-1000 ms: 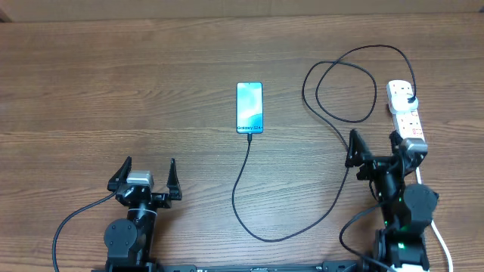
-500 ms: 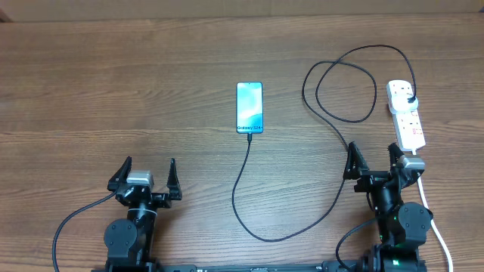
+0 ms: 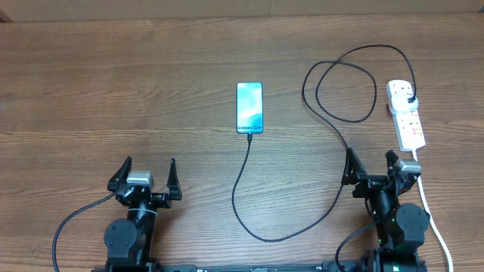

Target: Plug charger to phone and switch on socket

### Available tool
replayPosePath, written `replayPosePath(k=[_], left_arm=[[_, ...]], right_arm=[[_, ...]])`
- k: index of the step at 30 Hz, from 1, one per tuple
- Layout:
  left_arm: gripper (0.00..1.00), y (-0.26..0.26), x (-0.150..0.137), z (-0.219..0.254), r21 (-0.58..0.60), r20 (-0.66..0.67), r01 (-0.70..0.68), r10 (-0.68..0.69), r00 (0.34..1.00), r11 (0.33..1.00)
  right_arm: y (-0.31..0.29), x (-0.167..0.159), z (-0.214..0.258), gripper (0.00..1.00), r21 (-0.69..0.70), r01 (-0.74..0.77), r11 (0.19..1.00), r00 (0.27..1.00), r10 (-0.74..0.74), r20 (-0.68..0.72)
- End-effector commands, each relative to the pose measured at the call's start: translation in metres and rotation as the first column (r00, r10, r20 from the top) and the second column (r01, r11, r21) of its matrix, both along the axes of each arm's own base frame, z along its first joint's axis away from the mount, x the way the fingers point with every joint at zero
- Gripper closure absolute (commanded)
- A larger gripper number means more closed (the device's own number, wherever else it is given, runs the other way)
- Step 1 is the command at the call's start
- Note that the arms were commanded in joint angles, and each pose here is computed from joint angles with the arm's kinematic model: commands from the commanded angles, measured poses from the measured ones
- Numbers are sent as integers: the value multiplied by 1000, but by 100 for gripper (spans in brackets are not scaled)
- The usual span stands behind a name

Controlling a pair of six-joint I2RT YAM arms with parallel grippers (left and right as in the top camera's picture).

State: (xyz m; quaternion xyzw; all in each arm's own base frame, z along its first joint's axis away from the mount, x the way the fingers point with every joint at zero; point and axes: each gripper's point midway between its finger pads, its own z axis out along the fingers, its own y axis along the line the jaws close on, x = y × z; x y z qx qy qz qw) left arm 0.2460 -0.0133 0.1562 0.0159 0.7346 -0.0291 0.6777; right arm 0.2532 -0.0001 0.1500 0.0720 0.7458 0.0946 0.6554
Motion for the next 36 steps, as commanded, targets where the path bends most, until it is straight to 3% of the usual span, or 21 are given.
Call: replayPosePath(k=[1,12,36], left_arm=[[0,0,0,0,17,7,5,-5,1000,1000],[0,0,0,0,17,7,5,-5,1000,1000],[0,0,0,0,17,7,5,-5,1000,1000]], right_arm=[[-2,-3,2,0,-26,12,1000,1000,-11,25],[1,-7,22,0,-37,5,999,994,-1,109],[5,-7,21,0,-36,-7,999,994,11,109]])
